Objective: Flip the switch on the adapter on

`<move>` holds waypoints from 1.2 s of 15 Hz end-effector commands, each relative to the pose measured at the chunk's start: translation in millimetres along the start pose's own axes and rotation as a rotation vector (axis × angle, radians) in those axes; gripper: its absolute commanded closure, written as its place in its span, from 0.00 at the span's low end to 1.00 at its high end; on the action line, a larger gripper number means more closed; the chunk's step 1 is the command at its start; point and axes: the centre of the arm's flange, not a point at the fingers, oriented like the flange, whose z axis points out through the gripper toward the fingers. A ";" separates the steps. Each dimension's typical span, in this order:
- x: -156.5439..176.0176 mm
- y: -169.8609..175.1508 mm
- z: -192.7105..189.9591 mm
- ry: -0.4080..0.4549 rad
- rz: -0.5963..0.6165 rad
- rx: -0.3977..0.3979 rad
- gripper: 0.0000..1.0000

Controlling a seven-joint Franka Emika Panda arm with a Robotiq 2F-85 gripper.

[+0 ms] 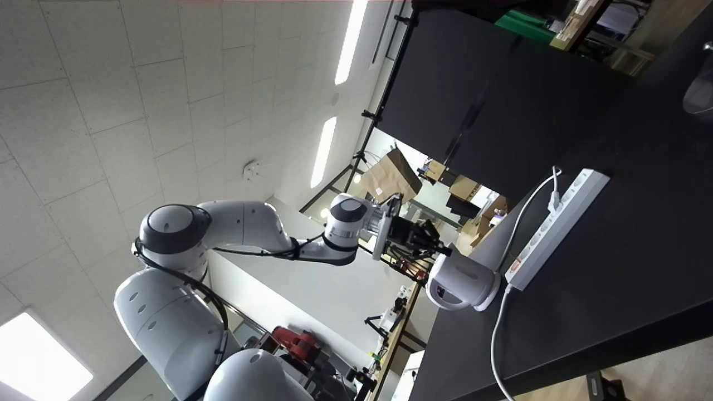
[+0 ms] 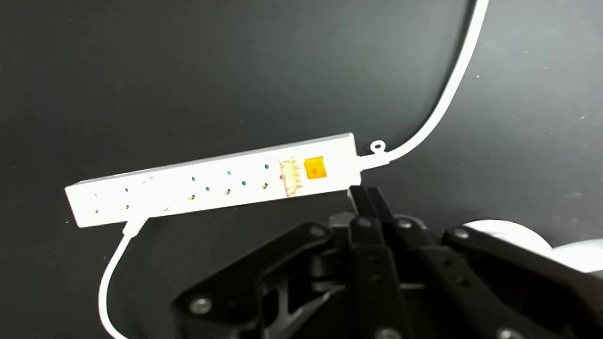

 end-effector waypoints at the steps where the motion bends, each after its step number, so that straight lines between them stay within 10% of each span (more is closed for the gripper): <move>1: 20.6 57.7 4.1 -0.014 -0.054 0.032 1.00; 7: 32.2 99.8 12.2 -0.010 -0.391 0.091 1.00; 18: 23.8 92.2 18.7 -0.003 -0.390 0.086 0.99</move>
